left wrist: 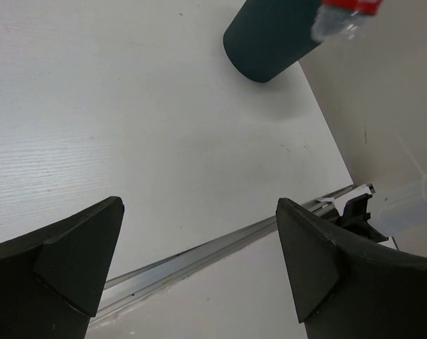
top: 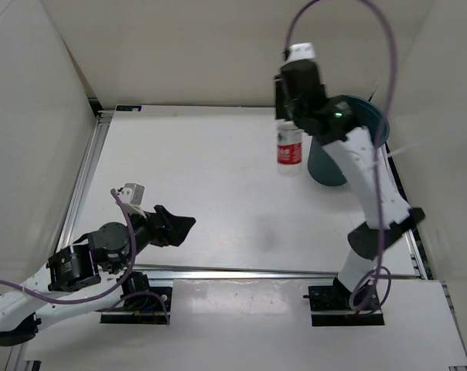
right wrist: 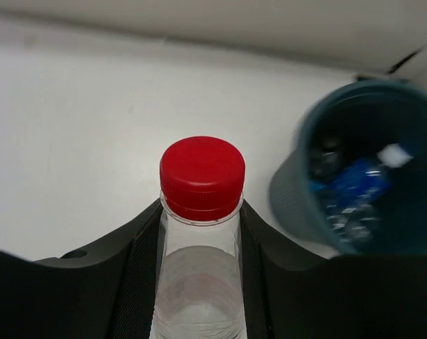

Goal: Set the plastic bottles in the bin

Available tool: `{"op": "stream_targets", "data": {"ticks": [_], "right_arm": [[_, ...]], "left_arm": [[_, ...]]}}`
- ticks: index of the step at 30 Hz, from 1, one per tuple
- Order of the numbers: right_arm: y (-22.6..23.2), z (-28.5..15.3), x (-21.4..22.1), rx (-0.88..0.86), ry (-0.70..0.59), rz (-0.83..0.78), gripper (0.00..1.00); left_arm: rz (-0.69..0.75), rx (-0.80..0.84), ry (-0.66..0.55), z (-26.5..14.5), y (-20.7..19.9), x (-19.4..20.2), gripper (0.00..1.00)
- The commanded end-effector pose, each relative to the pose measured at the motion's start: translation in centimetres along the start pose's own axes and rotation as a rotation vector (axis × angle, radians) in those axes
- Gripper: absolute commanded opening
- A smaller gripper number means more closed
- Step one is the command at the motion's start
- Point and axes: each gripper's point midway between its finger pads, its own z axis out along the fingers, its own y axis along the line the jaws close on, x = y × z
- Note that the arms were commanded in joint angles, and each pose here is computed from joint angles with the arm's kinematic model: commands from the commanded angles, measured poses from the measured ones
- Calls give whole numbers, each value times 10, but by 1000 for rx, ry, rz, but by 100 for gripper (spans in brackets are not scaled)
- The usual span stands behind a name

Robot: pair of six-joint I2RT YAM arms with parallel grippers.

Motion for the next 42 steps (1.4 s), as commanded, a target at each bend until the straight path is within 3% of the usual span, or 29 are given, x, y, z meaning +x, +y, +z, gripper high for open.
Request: {"op": "stream_targets", "data": {"ticks": [1, 5, 12, 20, 21, 22, 24, 25, 27, 31, 33, 36, 39, 42], "right_arm": [[-84, -30, -46, 246, -186, 75, 4], [-146, -32, -73, 348, -321, 195, 4], [-209, 1, -119, 434, -447, 220, 4], [-279, 58, -89, 486, -394, 360, 5], [-280, 64, -83, 476, -377, 365, 10], [-282, 69, -77, 471, -365, 384, 39], [-274, 72, -65, 437, -334, 393, 75], [-270, 74, -53, 425, -307, 406, 99], [-265, 70, -44, 405, -293, 432, 99], [-215, 25, -48, 158, -293, 487, 99], [-153, -8, -54, -116, -273, 450, 99], [-97, -53, -48, -300, -250, 395, 99], [-61, -97, -39, -430, -249, 352, 99], [-29, -138, 1, -572, -151, 368, 99]], "left_arm": [[27, -8, -7, 2, -5, -8, 100], [55, -32, 6, 10, -7, -5, 100], [107, -51, 28, 20, -12, -4, 100], [110, -121, -10, 28, -4, -9, 100], [110, -129, -17, 28, -3, -10, 100], [111, -148, -33, 28, 0, -13, 100], [103, -175, -59, 28, 4, -18, 100], [104, -200, -83, 28, 9, -22, 100], [89, -221, -129, 24, 9, -37, 100], [91, -375, -271, 8, 31, -75, 100], [108, -466, -319, -6, 44, -92, 100], [31, -572, -433, -32, 54, -126, 100], [41, -642, -459, -53, 68, -138, 100], [65, -661, -461, -66, 79, -140, 100]]}}
